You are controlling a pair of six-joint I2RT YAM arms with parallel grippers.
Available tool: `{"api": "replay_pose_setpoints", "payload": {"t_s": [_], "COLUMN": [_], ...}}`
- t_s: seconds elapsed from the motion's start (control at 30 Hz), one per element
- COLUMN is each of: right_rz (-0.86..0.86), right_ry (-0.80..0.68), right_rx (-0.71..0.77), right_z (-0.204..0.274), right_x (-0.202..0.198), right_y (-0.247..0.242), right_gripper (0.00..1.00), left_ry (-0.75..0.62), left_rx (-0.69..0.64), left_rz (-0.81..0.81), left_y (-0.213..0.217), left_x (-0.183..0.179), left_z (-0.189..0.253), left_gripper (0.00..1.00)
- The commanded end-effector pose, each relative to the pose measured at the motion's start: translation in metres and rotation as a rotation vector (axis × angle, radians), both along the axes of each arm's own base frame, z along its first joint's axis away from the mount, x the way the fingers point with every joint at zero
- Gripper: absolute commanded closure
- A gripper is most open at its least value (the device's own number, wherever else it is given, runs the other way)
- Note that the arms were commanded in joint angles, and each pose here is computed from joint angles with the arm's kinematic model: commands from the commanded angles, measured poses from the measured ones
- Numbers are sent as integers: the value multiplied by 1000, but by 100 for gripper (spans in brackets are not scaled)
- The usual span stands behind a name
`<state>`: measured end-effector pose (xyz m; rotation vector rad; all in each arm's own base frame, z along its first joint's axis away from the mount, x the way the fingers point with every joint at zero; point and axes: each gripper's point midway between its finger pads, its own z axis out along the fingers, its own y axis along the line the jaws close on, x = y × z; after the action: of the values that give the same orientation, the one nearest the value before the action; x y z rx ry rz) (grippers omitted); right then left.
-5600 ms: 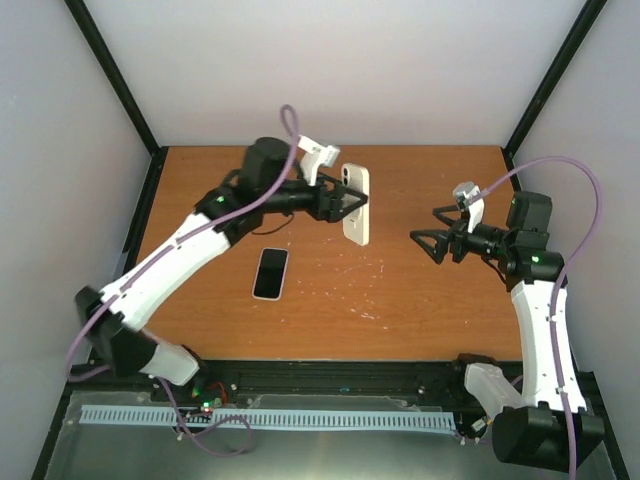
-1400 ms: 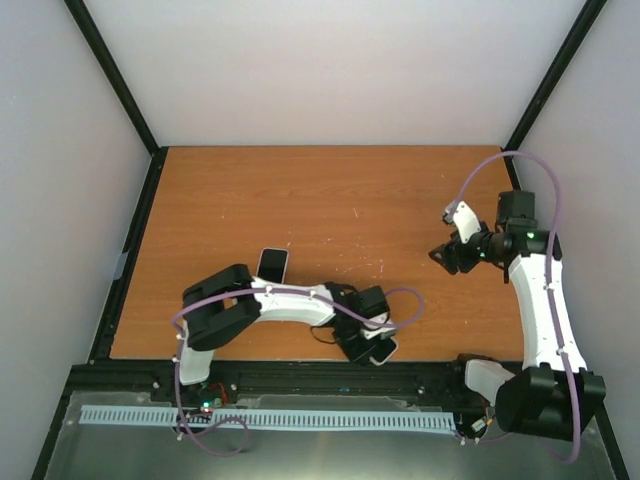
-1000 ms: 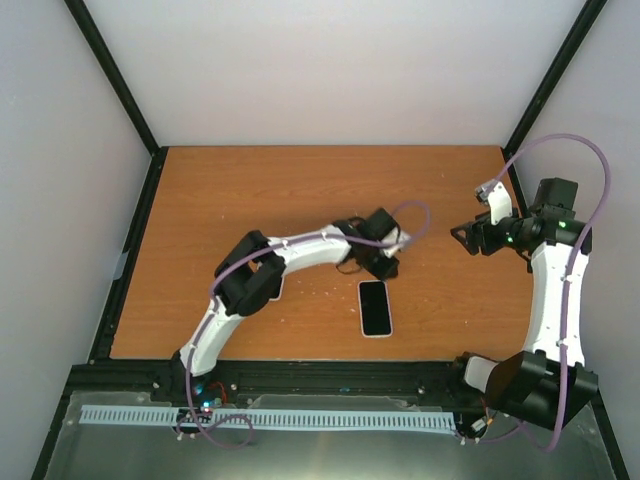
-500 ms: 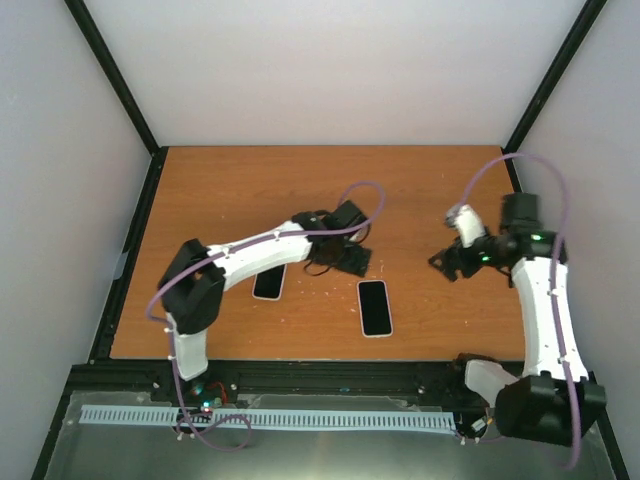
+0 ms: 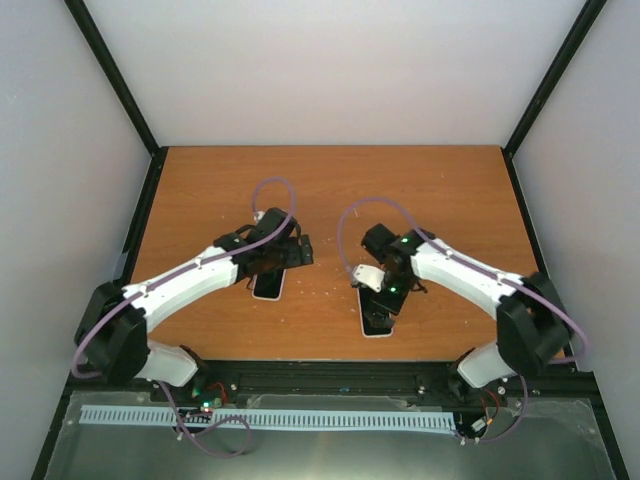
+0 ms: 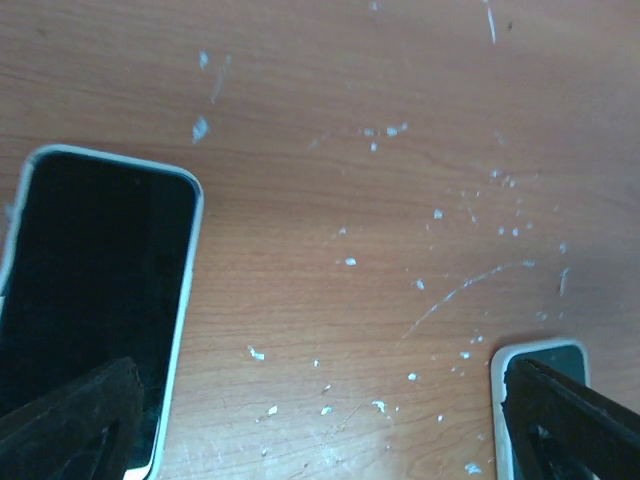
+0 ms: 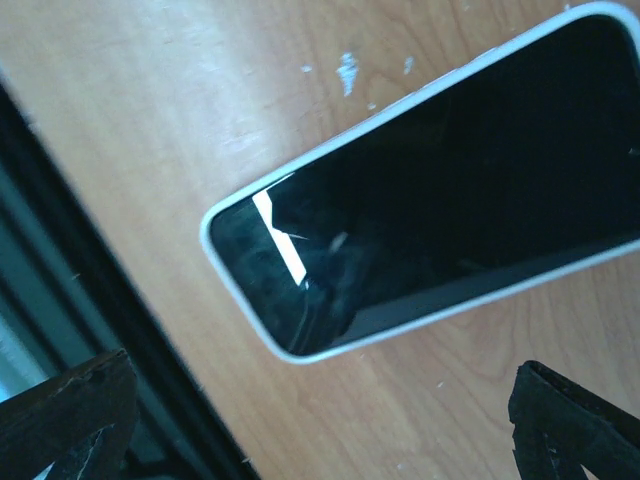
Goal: Take the phone out of the phone case
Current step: Move the phone to the center of the board.
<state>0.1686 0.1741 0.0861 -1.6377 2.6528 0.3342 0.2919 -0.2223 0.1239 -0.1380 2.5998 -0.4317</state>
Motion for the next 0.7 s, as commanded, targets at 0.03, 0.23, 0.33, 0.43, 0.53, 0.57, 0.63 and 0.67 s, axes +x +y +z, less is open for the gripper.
{"api": "replay_pose_setpoints", "payload": {"t_s": [0.03, 0.23, 0.33, 0.43, 0.53, 0.57, 0.63, 0.67], "right_rz": [-61, -16, 22, 45, 63, 63, 46, 33], "right_ry": [-189, -265, -265, -306, -372, -399, -427, -436], "right_rx": [-84, -141, -185, -251, -326, -352, -378, -387], "right_z": [-8, -37, -54, -64, -66, -65, -62, -60], "right_x": [49, 63, 58, 62, 67, 69, 72, 75], "right_y": [26, 62, 68, 59, 38, 28, 9, -1], "right_gripper": [0, 0, 0, 0, 0, 0, 0, 0], "left_ry": [-113, -164, -201, -224, -231, -232, -236, -238], "left_rx": [-75, -77, -84, -73, -54, -49, -47, -50], "left_rz": [139, 203, 215, 212, 201, 199, 192, 188], "left_y": [17, 30, 36, 39, 39, 39, 37, 36], "left_x": [15, 17, 16, 16, 18, 19, 21, 22], "left_z": [26, 40, 51, 56, 57, 56, 56, 56], "left_gripper": [0, 0, 0, 1, 0, 1, 0, 0]}}
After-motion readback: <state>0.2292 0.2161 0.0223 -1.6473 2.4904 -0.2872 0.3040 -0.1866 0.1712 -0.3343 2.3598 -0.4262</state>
